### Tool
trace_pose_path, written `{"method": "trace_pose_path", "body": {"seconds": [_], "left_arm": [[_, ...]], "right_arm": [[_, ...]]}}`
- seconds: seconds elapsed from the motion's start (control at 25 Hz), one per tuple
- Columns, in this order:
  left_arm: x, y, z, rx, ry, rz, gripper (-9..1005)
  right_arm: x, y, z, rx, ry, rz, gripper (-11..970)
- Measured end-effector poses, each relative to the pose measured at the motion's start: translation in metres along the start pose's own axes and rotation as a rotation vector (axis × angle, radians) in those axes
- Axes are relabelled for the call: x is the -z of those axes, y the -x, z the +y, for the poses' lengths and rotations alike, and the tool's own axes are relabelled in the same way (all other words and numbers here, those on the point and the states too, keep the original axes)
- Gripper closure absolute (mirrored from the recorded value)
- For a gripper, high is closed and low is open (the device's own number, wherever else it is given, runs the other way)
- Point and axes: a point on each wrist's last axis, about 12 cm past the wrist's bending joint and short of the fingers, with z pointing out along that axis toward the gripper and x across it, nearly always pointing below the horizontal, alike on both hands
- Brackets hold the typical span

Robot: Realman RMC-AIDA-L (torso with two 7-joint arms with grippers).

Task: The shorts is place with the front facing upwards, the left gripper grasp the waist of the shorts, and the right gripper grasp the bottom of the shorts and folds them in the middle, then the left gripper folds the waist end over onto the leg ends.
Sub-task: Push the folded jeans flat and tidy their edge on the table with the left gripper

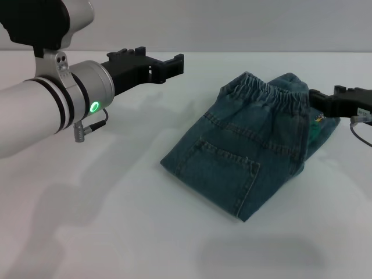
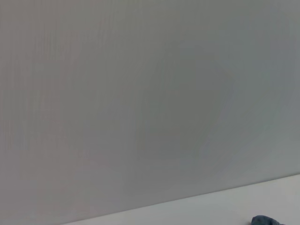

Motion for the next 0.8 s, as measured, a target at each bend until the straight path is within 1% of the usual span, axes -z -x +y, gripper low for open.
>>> {"method": "trace_pose_path", "body": {"seconds": [0.04, 0.24, 0.36, 0.56, 0.8], "left_arm": [[0.0, 0.0, 0.0, 0.0, 0.0, 0.0, 153], [-0.002, 0.0, 0.0, -0.002, -0.001, 0.004, 153], [-0.002, 0.0, 0.0, -0.002, -0.002, 0.004, 153], [-0.003, 0.002, -0.001, -0.007, -0.006, 0.002, 153], [-0.004, 0.002, -0.002, -0.008, -0.008, 0.007, 153]], "right_arm": [[0.0, 0.0, 0.0, -0.001, -0.001, -0.001, 698], [-0.003, -0.007, -0.006, -0.013, -0.015, 0.021, 457], [-0.007, -0.009, -0.008, -0.017, -0.02, 0.03, 223], [-0.015, -0.01, -0.009, -0.019, -0.019, 0.045, 173], [-0.024, -0.008, -0.01, -0.017, -0.02, 0.053, 172]]}}
